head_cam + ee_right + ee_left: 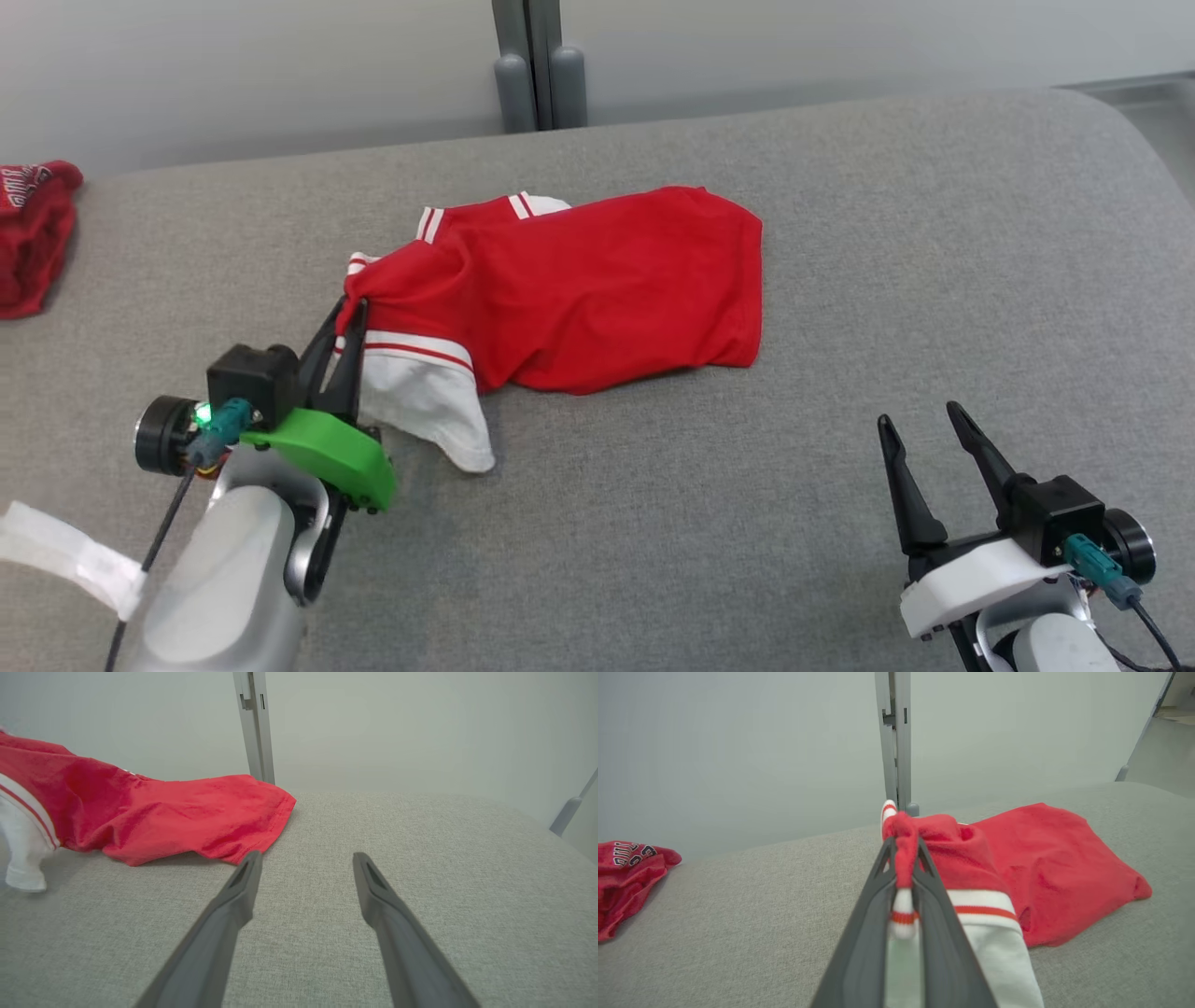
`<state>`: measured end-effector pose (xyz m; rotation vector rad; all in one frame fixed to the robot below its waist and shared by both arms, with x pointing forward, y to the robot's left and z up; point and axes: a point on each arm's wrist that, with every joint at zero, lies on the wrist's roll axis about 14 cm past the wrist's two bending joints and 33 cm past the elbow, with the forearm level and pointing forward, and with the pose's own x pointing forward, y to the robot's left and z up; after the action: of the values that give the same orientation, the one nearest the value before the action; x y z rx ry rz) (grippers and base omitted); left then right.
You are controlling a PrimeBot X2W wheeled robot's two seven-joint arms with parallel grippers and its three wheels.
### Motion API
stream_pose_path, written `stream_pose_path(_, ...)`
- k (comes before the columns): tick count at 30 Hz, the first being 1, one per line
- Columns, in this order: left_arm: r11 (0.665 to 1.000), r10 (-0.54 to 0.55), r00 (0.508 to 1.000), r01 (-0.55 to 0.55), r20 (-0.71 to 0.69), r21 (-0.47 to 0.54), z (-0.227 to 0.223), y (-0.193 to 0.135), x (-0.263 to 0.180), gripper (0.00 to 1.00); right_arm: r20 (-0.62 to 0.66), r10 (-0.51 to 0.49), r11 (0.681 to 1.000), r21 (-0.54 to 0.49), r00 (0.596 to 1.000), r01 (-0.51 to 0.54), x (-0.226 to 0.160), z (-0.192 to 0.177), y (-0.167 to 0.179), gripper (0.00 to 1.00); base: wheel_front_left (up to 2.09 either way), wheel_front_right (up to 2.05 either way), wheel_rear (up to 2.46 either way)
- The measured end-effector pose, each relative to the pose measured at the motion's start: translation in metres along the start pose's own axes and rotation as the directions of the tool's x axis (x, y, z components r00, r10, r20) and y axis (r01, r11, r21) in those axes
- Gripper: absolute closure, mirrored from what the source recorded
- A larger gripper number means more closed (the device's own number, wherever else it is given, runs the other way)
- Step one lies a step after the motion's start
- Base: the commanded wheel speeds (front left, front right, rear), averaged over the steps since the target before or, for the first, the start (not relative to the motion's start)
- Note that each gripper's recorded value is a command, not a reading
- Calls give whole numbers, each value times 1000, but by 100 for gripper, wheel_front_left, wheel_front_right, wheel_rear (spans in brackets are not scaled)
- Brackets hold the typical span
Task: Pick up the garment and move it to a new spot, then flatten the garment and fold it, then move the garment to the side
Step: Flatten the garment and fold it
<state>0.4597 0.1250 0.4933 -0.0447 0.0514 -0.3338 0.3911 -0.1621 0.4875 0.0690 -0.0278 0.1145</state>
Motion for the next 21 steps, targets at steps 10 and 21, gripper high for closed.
stream_pose_path(10, 998, -47, 983, 38, 176, 55, 68, -42, -71, 100, 38, 40, 999, 8, 998, -41, -11, 14, 16, 0, 0, 0, 0)
stream_pose_path(21, 992, 54, 997, -61, -62, -110, 5, -31, -97, 100, 41, 60, 998, 7, 997, -61, -10, 15, 22, 0, 0, 0, 0)
